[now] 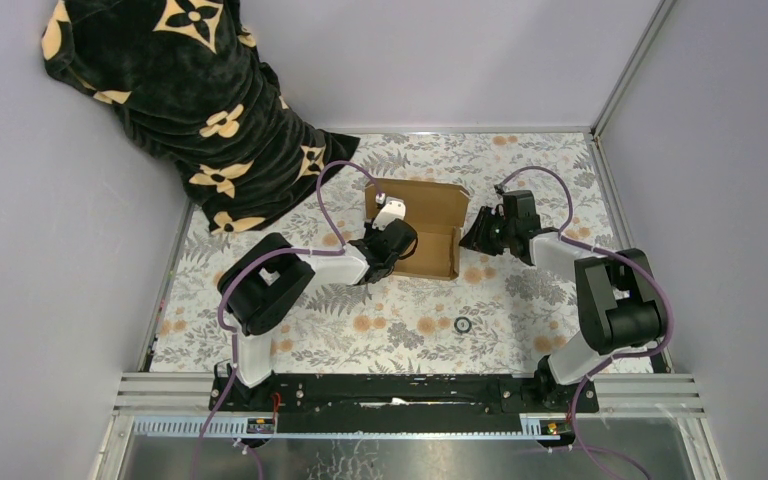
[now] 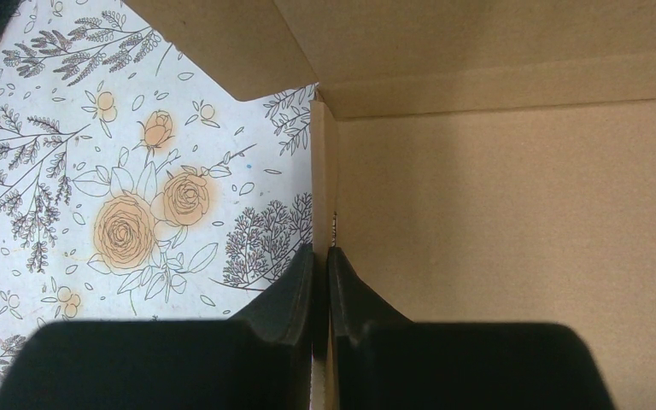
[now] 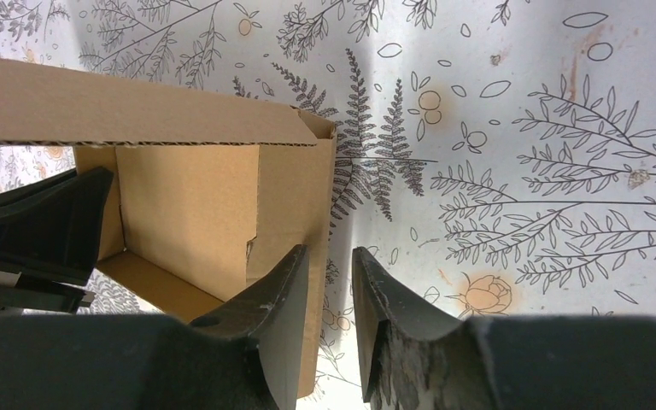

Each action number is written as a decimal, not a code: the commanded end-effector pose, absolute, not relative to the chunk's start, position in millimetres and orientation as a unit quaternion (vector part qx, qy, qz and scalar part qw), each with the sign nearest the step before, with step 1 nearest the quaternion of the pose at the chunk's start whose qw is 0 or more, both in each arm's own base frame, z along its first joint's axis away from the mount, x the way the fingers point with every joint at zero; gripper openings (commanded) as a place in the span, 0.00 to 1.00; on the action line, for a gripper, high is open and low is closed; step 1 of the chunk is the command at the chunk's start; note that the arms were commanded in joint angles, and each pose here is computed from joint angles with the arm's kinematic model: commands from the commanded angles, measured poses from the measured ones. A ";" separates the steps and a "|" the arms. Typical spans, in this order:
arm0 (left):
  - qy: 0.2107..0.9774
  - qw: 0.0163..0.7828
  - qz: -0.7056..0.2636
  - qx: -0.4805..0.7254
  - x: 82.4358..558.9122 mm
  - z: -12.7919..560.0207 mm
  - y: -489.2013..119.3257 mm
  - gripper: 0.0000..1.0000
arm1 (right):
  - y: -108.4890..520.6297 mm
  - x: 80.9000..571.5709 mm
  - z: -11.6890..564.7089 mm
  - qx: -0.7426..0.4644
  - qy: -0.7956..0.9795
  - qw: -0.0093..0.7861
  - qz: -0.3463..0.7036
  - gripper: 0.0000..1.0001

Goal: Fold the paper box

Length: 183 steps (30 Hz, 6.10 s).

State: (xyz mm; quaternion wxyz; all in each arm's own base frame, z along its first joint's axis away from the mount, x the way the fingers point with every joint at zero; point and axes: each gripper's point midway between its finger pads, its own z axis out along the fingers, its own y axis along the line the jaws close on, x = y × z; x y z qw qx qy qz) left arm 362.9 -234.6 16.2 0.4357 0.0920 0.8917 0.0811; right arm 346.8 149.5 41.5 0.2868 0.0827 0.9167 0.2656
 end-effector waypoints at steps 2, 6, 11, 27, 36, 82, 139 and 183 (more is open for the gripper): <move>0.910 0.387 0.087 0.121 342.2 -16.8 -233.9 0.13 | 161.5 354.6 50.4 0.072 0.907 0.296 0.290 0.34; 0.909 0.388 0.087 0.121 343.0 -16.2 -234.5 0.13 | 168.8 355.4 50.5 0.062 0.909 0.293 0.289 0.34; 0.909 0.387 0.090 0.123 342.9 -17.0 -233.4 0.13 | 175.6 354.0 47.2 0.047 0.915 0.288 0.278 0.35; 0.908 0.390 0.091 0.126 345.4 -15.3 -235.3 0.13 | 186.4 346.2 36.8 0.006 0.935 0.284 0.211 0.37; 0.908 0.390 0.090 0.125 345.7 -15.8 -235.6 0.13 | 183.4 336.6 27.3 -0.012 0.948 0.275 0.160 0.39; 0.907 0.394 0.089 0.122 341.9 -15.0 -229.6 0.13 | 150.5 336.6 2.0 -0.117 0.938 0.275 -0.176 0.19; 0.903 0.403 0.063 0.131 345.1 2.0 -234.6 0.36 | 182.5 283.3 -20.6 -0.150 0.973 0.167 -0.054 0.35; 0.899 0.388 0.011 0.204 335.2 -6.5 -251.2 0.35 | 230.5 358.3 53.0 -0.092 0.906 0.393 0.127 0.58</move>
